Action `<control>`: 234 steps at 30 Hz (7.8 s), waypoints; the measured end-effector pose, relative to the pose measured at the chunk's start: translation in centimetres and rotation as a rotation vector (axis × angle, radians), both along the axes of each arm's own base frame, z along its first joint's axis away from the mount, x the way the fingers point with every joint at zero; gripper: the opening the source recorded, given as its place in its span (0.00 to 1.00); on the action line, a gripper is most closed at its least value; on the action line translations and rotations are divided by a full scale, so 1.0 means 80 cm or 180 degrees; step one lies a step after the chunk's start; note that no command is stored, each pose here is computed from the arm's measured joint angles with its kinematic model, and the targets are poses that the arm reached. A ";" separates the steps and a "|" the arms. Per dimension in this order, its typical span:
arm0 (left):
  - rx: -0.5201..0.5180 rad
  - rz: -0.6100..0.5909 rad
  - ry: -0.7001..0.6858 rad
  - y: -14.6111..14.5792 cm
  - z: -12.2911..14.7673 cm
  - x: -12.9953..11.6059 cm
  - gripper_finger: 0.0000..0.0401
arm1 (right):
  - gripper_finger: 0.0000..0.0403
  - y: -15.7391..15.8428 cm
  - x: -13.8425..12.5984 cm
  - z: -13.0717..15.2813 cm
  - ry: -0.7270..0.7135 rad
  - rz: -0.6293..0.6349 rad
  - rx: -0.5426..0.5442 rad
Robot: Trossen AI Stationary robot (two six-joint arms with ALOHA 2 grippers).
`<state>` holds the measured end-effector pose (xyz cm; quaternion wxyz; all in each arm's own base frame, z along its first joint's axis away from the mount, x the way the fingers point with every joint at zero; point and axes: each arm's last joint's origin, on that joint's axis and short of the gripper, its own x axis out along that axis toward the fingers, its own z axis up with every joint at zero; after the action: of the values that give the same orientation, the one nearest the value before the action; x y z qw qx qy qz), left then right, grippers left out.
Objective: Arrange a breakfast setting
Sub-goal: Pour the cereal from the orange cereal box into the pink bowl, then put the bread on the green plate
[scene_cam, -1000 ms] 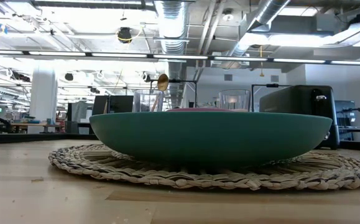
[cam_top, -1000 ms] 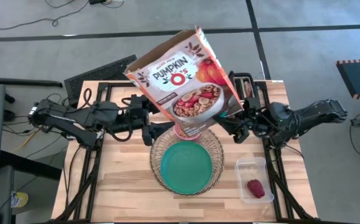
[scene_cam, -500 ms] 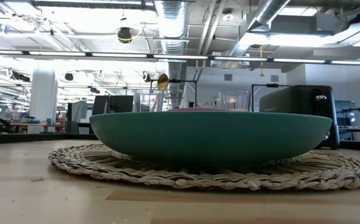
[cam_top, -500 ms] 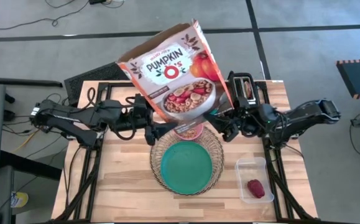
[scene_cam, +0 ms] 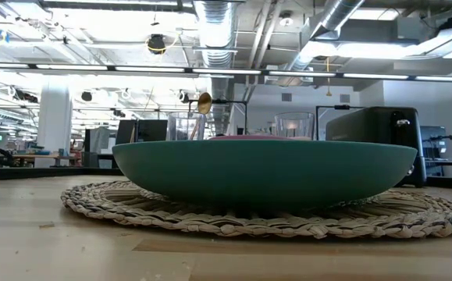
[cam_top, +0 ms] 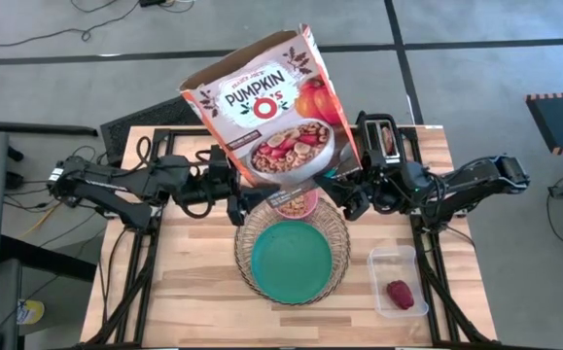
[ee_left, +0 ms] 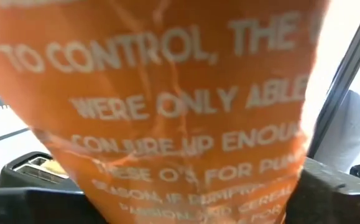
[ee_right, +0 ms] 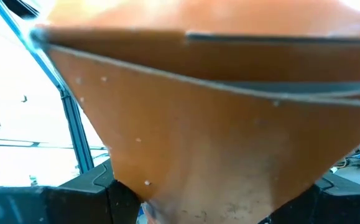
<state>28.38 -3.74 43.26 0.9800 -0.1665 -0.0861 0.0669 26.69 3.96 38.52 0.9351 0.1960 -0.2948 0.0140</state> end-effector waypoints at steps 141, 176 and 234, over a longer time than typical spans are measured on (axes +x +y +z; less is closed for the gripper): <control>-0.0730 0.3352 0.2629 0.059 -0.360 -0.228 0.58 | 0.92 -0.013 -0.069 -0.014 0.1745 -0.0117 0.0126; -0.0743 0.2694 0.3407 0.052 -0.359 -0.223 0.84 | 0.92 -0.012 -0.069 -0.016 0.1773 -0.0099 0.0142; -0.1925 -0.0618 0.1558 -0.048 -0.197 -0.091 0.84 | 0.92 0.016 -0.079 -0.057 0.2901 0.1036 0.0145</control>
<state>21.08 -7.55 27.53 0.8801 -0.4339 0.1896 0.0339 20.38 5.27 33.98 0.9502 0.2462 0.1791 0.0664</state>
